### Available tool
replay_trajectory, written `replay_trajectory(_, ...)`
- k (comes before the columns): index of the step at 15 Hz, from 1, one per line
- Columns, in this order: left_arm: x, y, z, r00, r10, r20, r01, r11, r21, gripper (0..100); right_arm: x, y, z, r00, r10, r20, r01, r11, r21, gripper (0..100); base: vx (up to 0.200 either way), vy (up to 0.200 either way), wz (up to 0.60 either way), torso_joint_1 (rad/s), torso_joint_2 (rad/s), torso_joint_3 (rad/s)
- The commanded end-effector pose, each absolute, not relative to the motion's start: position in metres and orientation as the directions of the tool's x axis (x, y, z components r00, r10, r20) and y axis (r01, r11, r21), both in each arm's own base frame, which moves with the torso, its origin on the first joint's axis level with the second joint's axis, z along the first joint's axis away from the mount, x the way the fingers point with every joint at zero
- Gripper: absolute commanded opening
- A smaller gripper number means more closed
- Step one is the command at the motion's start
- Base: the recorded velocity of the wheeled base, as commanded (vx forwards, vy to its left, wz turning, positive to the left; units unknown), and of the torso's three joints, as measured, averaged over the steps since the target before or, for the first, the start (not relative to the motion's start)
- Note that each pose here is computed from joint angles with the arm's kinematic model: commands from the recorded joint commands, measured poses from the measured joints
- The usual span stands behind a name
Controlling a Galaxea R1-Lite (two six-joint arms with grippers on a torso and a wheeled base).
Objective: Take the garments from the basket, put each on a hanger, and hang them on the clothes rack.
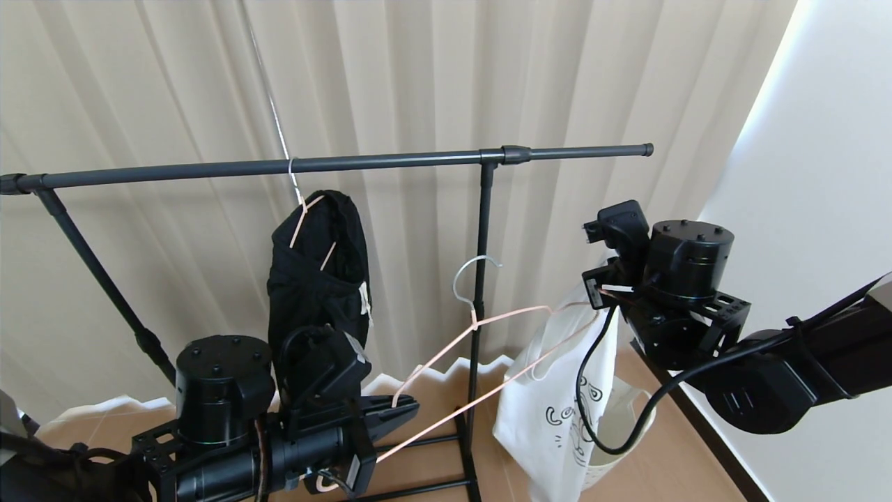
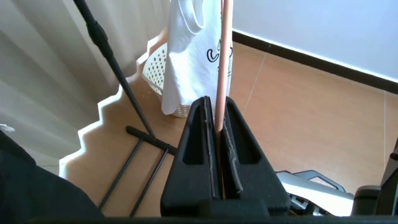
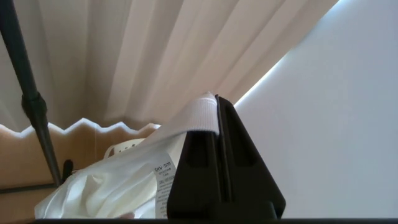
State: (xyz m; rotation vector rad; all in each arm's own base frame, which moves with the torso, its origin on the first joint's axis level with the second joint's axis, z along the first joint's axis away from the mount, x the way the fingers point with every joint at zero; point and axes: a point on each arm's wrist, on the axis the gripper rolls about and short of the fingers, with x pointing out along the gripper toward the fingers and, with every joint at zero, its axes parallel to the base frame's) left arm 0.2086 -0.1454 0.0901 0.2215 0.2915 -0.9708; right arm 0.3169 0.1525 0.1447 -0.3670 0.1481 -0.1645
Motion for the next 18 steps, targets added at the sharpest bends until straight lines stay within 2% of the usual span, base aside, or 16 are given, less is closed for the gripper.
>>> replay_trajectory(1,0.21,-0.147,0.088,0.527,-0.777,-0.345,0.835,0.549,0.037,0,0.315,0.157,0.142,0.978,-0.174,-0.118,0.119,0.921,-0.371,0,0.0,0.0,0.0,0.0,0.0,0.0)
replay_trajectory(10,0.219,-0.151,0.096,0.561,-0.775,-0.29,0.811,0.586,0.002,0,0.304,0.173,0.136,0.983,-0.121,-0.137,0.062,0.927,-0.371,0,0.0,0.0,0.0,0.0,0.0,0.0)
replay_trajectory(18,0.222,-0.152,0.095,0.587,-0.76,-0.278,0.791,0.612,-0.002,0,0.28,0.198,0.134,0.991,-0.035,-0.132,-0.017,0.93,-0.368,0,0.0,0.0,0.0,0.0,0.0,0.0)
